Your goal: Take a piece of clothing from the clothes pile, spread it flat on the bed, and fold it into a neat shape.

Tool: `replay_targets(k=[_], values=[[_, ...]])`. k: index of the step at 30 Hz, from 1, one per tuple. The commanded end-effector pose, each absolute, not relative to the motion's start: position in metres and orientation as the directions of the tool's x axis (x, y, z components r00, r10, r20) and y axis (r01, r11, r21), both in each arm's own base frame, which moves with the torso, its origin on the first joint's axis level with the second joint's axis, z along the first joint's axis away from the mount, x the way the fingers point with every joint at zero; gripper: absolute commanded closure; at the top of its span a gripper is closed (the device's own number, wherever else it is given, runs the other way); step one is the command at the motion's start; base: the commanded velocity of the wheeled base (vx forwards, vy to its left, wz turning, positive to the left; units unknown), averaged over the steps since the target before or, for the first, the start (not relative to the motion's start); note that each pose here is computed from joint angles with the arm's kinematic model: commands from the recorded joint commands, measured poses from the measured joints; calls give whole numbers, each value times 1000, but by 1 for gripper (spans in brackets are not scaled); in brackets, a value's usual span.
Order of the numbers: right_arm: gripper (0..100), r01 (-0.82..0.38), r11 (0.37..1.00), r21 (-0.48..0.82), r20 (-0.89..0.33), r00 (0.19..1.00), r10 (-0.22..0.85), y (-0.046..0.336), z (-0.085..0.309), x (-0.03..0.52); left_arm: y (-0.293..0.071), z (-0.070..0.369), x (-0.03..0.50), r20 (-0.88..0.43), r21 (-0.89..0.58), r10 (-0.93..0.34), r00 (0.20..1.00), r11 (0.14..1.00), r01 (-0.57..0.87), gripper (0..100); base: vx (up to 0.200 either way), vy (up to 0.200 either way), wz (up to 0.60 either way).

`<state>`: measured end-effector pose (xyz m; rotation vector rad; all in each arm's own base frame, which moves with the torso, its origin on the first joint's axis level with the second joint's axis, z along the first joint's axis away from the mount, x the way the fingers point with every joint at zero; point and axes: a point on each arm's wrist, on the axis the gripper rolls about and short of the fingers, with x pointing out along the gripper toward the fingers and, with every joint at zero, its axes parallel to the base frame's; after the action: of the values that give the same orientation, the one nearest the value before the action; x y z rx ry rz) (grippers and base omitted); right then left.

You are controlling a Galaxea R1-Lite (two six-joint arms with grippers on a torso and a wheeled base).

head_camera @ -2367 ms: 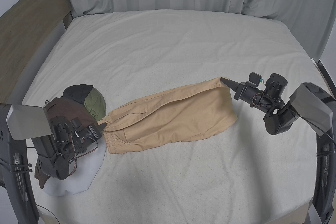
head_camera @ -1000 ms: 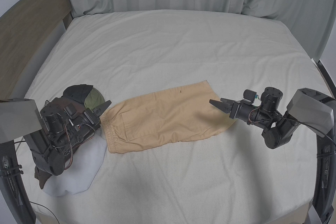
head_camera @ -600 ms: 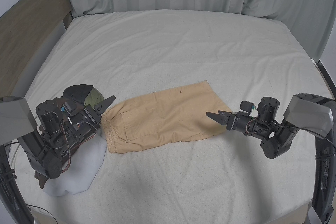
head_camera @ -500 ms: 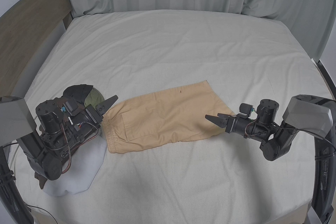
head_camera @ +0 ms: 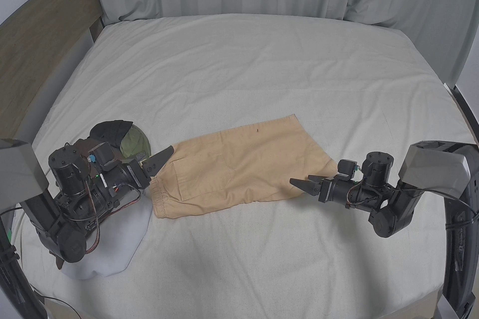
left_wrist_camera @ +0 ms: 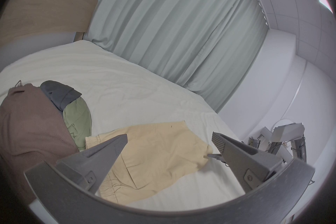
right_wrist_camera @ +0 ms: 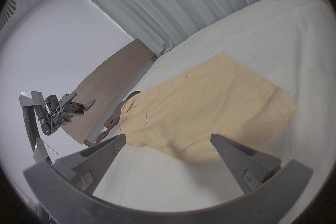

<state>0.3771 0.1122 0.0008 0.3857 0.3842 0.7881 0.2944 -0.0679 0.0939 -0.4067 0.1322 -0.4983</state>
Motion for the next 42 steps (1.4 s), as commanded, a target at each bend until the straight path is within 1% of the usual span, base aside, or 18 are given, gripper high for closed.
replay_targets(k=[1,3,10,13,18,21,25,29,34,38,42], values=[[0,-592,645,484,-219,632,744,114,-9,372,-68,97,290,-22,-392,-494,869,804,447,0,0,0,0],[0,-580,657,482,-232,638,734,117,-12,369,-69,96,290,-22,-361,-494,869,815,454,0,0,0,0],[0,-574,667,475,-260,633,730,120,-24,367,-67,92,286,-45,-260,-494,868,845,467,0,0,0,0],[0,-548,690,473,-283,648,708,120,-32,367,-67,91,284,-50,-230,-498,866,849,475,0,0,0,0],[0,-535,694,481,-304,641,705,119,-41,365,-66,90,284,-54,-194,-494,868,858,476,0,0,0,0],[0,-525,698,487,-320,636,702,118,-45,362,-64,89,283,-63,-145,-491,869,866,479,0,0,0,0],[0,-521,702,485,-321,641,697,118,-45,362,-65,87,282,-70,-140,-494,867,865,481,0,0,0,0],[0,-497,726,476,-329,665,671,118,-47,366,-64,87,282,-71,-138,-492,867,866,480,0,0,0,0],[0,-493,728,478,-319,674,666,121,-50,373,-65,87,280,-74,-138,-503,861,860,491,0,0,0,0],[0,-452,756,473,-343,696,631,130,-56,382,-65,89,278,-68,-138,-524,849,848,512,0,0,0,0],[0,-435,738,515,-330,694,640,138,-53,388,-64,89,278,-68,-138,-523,850,848,511,0,0,0,0]])
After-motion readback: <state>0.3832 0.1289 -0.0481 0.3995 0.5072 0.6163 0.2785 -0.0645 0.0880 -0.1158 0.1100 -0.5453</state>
